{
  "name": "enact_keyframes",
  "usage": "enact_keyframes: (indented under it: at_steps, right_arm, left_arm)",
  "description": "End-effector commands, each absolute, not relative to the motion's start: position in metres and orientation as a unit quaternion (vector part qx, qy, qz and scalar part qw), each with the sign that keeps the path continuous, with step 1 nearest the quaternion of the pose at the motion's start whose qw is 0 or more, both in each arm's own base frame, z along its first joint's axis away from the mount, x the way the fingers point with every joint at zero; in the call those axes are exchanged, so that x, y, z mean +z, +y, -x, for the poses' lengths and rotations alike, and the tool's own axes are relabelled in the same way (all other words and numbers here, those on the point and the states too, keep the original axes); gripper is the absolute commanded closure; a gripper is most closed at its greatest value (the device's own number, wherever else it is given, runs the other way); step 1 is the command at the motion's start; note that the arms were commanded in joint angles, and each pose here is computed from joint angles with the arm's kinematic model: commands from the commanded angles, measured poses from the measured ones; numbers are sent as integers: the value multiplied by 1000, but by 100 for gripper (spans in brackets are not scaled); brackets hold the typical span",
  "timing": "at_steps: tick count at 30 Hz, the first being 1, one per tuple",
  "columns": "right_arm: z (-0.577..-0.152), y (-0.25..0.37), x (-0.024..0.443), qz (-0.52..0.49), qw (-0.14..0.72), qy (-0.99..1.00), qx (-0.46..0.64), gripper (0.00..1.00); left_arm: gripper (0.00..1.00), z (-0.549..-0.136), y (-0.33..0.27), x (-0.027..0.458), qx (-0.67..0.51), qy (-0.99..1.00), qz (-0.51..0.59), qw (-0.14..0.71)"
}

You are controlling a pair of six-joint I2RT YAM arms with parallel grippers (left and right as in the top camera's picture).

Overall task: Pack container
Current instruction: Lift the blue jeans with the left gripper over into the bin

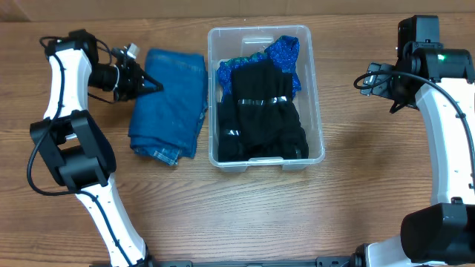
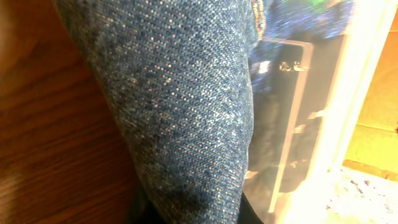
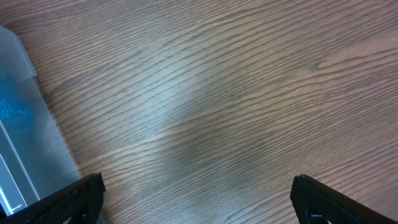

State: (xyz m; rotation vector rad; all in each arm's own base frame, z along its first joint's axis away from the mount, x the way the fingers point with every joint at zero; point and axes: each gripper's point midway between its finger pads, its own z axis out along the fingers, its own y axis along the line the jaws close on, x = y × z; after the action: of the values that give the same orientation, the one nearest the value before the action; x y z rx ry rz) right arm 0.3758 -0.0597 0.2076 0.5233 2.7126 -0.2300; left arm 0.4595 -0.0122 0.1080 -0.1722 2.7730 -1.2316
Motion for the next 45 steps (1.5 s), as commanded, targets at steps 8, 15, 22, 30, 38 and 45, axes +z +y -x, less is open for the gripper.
enact_keyframes:
  at_steps: [8, 15, 22, 30, 38, 45]
  right_arm:
    - [-378, -62, 228, -191, 213, 955, -83, 0]
    - [-378, -62, 228, -191, 213, 955, -83, 0]
    - [-378, -62, 228, -191, 213, 955, -83, 0]
    - [-378, -62, 228, -191, 213, 955, -83, 0]
    - [-378, -62, 228, -191, 213, 955, -83, 0]
    - [-378, -62, 228, -191, 213, 955, -83, 0]
  left_arm:
    - [96, -444, -48, 285, -504, 841, -5, 197]
    - [96, -420, -65, 364, -488, 834, -5, 256]
    - [96, -418, -127, 402, -500, 824, -7, 265]
    - [96, -432, -217, 407, -490, 829, 21, 270]
    - [96, -436, -292, 370, -498, 826, 58, 255]
    - [96, -453, -299, 307, -505, 824, 81, 244]
